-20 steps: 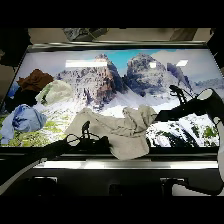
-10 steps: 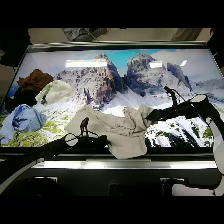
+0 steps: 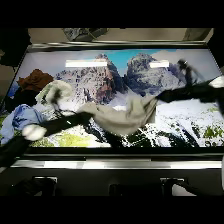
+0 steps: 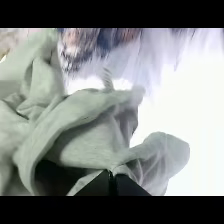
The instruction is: Fold the shirts.
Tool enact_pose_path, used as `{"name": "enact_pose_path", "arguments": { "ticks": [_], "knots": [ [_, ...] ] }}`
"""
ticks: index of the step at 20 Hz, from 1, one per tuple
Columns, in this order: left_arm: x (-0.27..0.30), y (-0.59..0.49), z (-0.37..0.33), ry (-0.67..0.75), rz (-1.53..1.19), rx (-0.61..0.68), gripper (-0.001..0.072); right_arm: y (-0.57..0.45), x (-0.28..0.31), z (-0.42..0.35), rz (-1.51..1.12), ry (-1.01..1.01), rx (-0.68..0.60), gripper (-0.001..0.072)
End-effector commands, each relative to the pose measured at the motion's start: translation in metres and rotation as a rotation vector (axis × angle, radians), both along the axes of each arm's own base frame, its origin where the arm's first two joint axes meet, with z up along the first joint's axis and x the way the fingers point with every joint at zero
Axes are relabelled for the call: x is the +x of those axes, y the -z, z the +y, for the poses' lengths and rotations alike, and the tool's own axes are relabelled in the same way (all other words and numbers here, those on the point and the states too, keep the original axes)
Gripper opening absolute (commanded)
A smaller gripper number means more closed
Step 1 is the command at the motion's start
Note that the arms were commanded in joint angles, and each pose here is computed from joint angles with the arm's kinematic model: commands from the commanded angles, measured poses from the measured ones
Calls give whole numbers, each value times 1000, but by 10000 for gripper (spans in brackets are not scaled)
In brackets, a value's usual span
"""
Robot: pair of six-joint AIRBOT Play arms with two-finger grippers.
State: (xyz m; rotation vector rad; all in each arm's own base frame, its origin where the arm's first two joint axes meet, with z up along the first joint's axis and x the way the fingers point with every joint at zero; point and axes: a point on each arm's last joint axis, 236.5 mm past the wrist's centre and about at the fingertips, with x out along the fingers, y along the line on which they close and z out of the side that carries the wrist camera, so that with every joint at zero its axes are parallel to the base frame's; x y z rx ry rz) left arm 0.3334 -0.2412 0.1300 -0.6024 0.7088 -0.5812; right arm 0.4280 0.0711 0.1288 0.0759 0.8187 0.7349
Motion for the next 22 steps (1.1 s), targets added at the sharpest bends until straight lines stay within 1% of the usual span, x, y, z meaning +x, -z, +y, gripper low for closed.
{"name": "enact_pose_path", "arguments": {
  "ticks": [1,3,4,5,6,8,9,11,14,17,19,21,22],
  "knots": [
    [-4,-207,115,-289,-484,-57,33,-211,1,-38,-579,221,-204,46],
    [-46,-299,182,-498,-653,-125,33,-323,-54,-70,-851,422,-345,46],
    [-66,-319,197,-552,-679,-123,33,-358,-86,-76,-930,495,-366,46],
    [-80,-324,201,-571,-658,-99,33,-381,-117,-72,-989,526,-355,46],
    [-90,-320,195,-547,-615,-72,34,-394,-142,-63,-1028,521,-335,46],
    [-100,-313,176,-470,-570,-56,34,-399,-170,-49,-1043,492,-322,46],
    [-104,-317,172,-448,-597,-35,34,-396,-178,-47,-1035,485,-334,46],
    [-103,-317,173,-448,-612,-5,34,-380,-185,-51,-977,480,-388,46],
    [-92,-296,172,-422,-530,27,34,-348,-180,-64,-847,475,-469,47],
    [-67,-241,175,-366,-329,96,34,-345,-148,-70,-839,480,-446,47],
    [-45,-188,177,-318,-166,112,34,-314,-101,-76,-732,446,-423,46],
    [-22,-122,172,-260,4,106,34,-252,-39,-79,-566,363,-404,46],
    [-11,-83,167,-233,97,96,34,-213,-5,-79,-470,321,-372,46]
  ]
}}
